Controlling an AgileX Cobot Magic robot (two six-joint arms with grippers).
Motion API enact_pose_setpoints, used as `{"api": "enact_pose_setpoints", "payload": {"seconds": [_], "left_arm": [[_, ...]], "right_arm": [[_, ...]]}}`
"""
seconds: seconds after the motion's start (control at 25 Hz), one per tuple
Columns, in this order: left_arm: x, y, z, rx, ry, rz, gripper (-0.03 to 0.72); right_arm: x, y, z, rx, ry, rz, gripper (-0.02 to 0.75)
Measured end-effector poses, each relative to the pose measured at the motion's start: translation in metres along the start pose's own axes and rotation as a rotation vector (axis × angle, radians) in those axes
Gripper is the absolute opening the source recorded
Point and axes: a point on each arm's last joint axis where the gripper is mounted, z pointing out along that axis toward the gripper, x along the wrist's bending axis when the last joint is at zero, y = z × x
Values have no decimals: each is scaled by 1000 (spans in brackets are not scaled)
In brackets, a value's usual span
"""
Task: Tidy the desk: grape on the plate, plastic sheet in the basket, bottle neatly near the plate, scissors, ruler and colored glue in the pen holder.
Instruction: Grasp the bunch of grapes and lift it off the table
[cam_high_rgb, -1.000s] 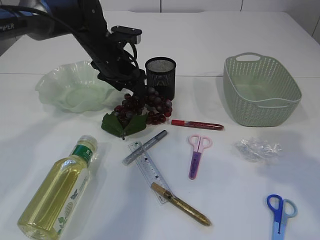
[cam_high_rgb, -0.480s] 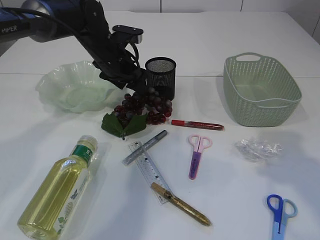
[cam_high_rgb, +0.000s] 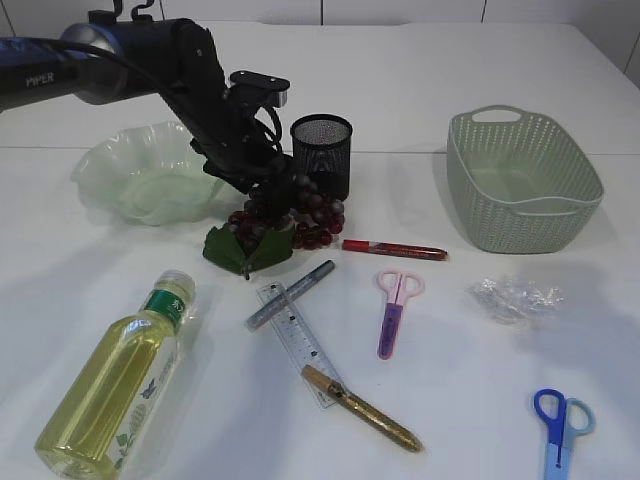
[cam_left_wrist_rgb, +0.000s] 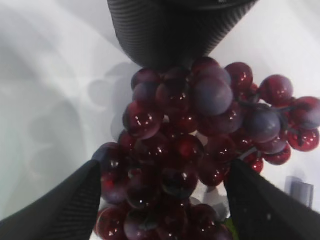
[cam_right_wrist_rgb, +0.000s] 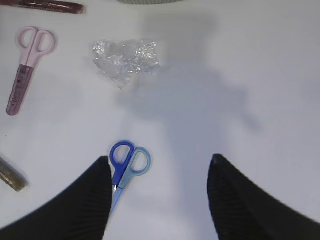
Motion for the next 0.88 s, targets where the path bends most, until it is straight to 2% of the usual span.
{"api": "enact_pose_setpoints", "payload": {"seconds": [0.88], "left_arm": [[7, -4, 25, -25, 43, 19, 575]], "right_arm": [[0, 1, 0, -2, 0, 0, 475]]}}
